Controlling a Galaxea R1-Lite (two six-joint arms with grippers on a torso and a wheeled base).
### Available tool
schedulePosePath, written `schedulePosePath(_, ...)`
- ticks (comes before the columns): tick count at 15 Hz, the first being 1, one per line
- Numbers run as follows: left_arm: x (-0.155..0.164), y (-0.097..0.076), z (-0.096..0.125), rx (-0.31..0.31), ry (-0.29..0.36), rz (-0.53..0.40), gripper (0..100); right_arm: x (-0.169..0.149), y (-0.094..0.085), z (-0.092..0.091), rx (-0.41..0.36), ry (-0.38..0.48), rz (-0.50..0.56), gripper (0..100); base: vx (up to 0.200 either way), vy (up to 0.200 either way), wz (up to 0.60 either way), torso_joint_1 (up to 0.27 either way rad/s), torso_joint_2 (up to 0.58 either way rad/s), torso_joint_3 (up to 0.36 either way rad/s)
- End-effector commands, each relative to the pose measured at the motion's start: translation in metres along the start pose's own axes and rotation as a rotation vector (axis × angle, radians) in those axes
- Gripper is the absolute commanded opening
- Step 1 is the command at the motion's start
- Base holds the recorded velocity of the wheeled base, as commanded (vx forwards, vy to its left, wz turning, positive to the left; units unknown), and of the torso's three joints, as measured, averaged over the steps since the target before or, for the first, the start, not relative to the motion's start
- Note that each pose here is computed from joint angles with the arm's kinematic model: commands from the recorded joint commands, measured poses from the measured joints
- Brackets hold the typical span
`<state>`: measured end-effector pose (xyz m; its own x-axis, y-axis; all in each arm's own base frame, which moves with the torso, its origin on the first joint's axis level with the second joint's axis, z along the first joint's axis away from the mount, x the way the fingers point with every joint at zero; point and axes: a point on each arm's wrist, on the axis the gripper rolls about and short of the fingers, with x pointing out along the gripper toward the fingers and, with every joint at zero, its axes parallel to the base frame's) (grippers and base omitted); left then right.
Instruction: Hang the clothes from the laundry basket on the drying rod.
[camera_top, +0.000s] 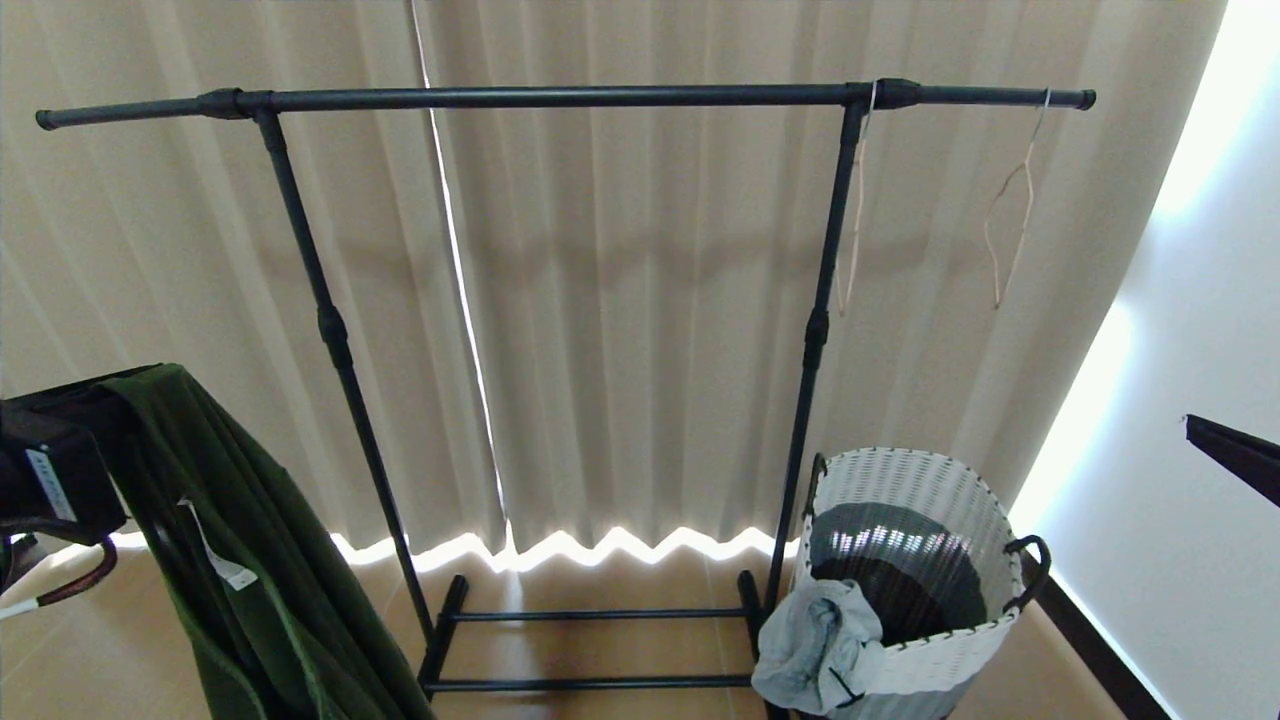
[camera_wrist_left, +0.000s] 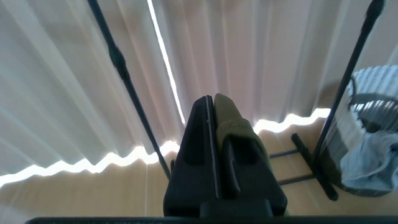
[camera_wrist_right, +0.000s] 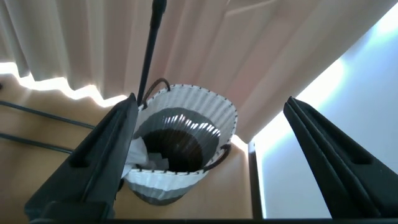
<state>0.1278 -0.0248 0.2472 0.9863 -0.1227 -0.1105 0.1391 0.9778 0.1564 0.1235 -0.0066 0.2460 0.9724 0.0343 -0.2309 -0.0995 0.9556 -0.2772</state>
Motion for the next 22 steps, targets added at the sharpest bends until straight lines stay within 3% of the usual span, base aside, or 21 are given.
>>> schedulePosePath(1, 0.000, 0.000, 0.000, 0.001, 0.001, 0.000, 0, 0.000, 0.000, 0.001, -0.001, -0.001, 0.001, 100, 0.000, 0.000, 0.00, 0.159, -0.48, -0.320)
schedulePosePath(6, 0.000, 0.000, 0.000, 0.001, -0.001, 0.000, 0, 0.003, 0.000, 0.000, -0.001, 0.006, 0.003, 100, 0.000, 0.000, 0.00, 0.173, -0.48, -0.300)
schedulePosePath(10, -0.003, 0.000, 0.000, -0.001, -0.008, 0.001, 0, 0.015, -0.004, 0.006, -0.009, -0.063, -0.016, 100, 0.000, 0.000, 0.00, 0.203, -0.49, -0.293)
schedulePosePath(13, -0.003, 0.000, -0.003, 0.000, -0.001, 0.000, 0, 0.021, -0.003, 0.002, -0.005, -0.042, -0.012, 100, 0.000, 0.000, 0.00, 0.201, -0.48, -0.276)
schedulePosePath(22, -0.006, -0.001, -0.008, 0.024, 0.010, 0.001, 0, 0.021, -0.002, 0.000, -0.004, -0.030, -0.006, 100, 0.000, 0.000, 0.00, 0.021, -0.05, -0.029)
